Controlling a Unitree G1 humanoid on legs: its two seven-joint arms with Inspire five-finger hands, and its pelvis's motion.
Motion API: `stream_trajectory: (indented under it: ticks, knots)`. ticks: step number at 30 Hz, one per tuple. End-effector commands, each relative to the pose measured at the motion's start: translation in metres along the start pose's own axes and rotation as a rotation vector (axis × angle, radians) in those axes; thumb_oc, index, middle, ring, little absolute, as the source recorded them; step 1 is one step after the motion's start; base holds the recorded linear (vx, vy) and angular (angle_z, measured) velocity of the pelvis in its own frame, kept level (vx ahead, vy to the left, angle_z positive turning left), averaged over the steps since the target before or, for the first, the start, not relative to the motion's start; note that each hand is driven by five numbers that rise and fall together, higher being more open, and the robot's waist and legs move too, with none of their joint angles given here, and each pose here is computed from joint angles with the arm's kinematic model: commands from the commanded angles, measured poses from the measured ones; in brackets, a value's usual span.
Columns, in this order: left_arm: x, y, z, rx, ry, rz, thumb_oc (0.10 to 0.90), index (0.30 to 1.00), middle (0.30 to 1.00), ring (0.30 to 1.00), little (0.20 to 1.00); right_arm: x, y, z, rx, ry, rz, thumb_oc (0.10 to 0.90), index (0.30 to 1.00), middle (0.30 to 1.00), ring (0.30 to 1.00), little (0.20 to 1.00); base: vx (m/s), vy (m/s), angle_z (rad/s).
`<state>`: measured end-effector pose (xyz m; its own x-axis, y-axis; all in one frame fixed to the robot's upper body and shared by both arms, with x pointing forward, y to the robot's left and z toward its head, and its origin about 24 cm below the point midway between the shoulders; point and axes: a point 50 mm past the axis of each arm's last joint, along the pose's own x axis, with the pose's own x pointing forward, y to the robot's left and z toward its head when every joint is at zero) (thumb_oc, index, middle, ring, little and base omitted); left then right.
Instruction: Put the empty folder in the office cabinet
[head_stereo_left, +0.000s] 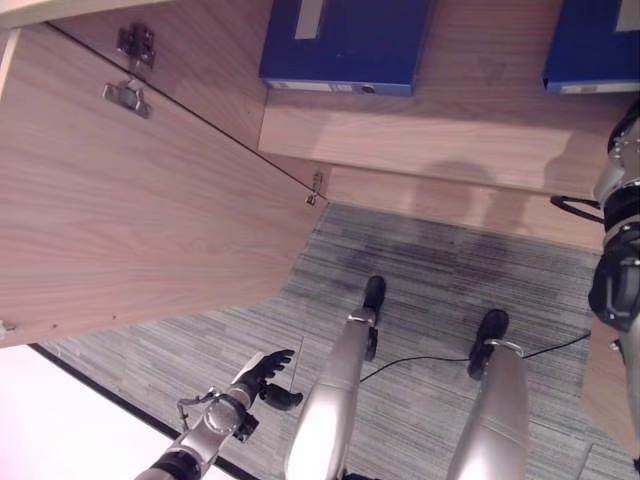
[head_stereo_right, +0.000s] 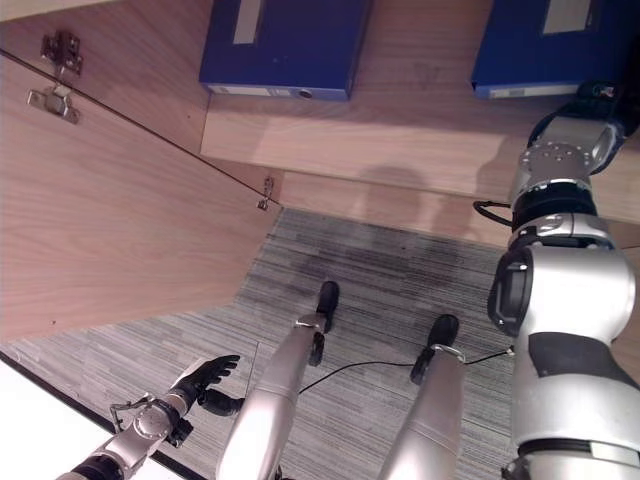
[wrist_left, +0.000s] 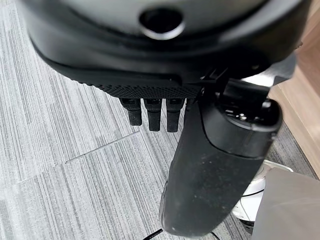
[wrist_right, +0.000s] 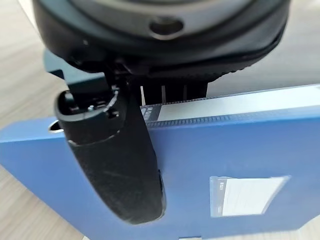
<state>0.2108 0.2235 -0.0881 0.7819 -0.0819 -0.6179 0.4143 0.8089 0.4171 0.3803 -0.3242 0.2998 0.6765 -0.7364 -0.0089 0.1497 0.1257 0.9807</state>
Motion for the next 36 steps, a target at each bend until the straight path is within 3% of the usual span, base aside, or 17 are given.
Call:
stream_trajectory:
  ticks: [1,4,8,12,28,36]
  knots:
    - [-0.011,0.035,-0.029,0.014,0.12,0.142,0.8,0.9,0.9,0.9,0.9,0.001,0.024,0.023,-0.116,-0.079,0.065,0.8,0.9,0.9,0.9,0.9,0.08,-0.055,0.01]
    - [-0.011,0.039,-0.032,0.016,0.148,0.169,0.8,0.9,0.9,0.9,0.9,0.001,0.021,0.018,-0.231,-0.044,-0.002,0.8,0.9,0.9,0.9,0.9,-0.01,-0.014,0.0]
    - [-0.012,0.046,-0.039,0.062,0.199,0.203,0.8,0.9,0.9,0.9,0.9,0.002,0.012,0.014,-0.576,0.021,-0.122,0.8,0.9,0.9,0.9,0.9,-0.04,-0.053,0.04]
    - [-0.012,0.04,-0.046,0.062,0.236,0.197,0.8,0.9,0.9,0.9,0.9,0.003,0.003,0.011,-0.665,0.04,-0.163,0.8,0.9,0.9,0.9,0.9,-0.01,-0.047,-0.04]
    - [-0.006,0.015,-0.039,0.007,0.206,0.145,0.8,0.9,0.9,0.9,0.9,0.006,-0.018,0.014,-0.735,0.048,-0.242,0.8,0.9,0.9,0.9,0.9,0.0,-0.005,0.01]
    - [-0.002,0.009,-0.03,0.003,0.17,0.117,0.8,0.9,0.9,0.9,0.9,0.006,-0.035,0.004,-0.672,0.087,-0.286,0.8,0.9,0.9,0.9,0.9,0.0,0.003,0.04]
